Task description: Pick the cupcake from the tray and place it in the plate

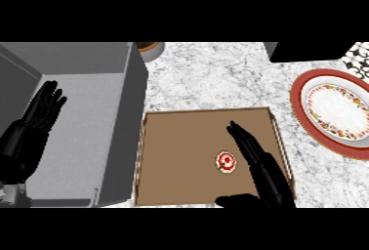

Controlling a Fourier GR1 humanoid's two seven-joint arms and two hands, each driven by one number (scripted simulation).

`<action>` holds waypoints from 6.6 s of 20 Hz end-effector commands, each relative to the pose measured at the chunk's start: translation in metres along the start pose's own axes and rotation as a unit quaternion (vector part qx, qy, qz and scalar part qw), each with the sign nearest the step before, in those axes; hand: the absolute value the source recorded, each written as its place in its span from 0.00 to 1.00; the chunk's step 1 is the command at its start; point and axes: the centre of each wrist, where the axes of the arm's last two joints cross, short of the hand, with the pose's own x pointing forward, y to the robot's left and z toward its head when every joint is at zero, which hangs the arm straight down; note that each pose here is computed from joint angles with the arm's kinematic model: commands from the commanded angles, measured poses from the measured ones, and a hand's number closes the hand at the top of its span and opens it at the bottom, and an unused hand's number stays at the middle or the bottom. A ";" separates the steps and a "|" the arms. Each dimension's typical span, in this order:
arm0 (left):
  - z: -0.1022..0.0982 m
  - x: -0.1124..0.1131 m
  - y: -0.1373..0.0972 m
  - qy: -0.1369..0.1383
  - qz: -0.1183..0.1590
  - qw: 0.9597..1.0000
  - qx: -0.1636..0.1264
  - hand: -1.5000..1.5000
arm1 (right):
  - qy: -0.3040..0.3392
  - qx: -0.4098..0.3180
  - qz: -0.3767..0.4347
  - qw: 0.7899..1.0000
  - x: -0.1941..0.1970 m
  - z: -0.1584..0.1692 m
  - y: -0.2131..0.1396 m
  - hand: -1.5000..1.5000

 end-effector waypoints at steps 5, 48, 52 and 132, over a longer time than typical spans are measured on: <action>0.022 -0.055 -0.006 0.084 0.001 0.996 0.006 0.50 | 0.086 0.098 0.112 0.985 0.008 0.012 -0.025 0.00; -0.001 -0.054 -0.017 0.076 -0.003 0.997 -0.007 0.50 | 0.166 0.204 0.216 0.940 0.007 -0.029 0.027 1.00; 0.004 -0.058 -0.012 0.070 -0.008 0.998 -0.005 0.50 | 0.114 0.151 0.237 0.953 0.012 -0.040 0.019 1.00; 0.009 -0.058 0.000 0.073 -0.005 0.997 -0.005 0.50 | 0.110 -0.316 -0.191 0.923 -0.201 0.010 -0.329 0.00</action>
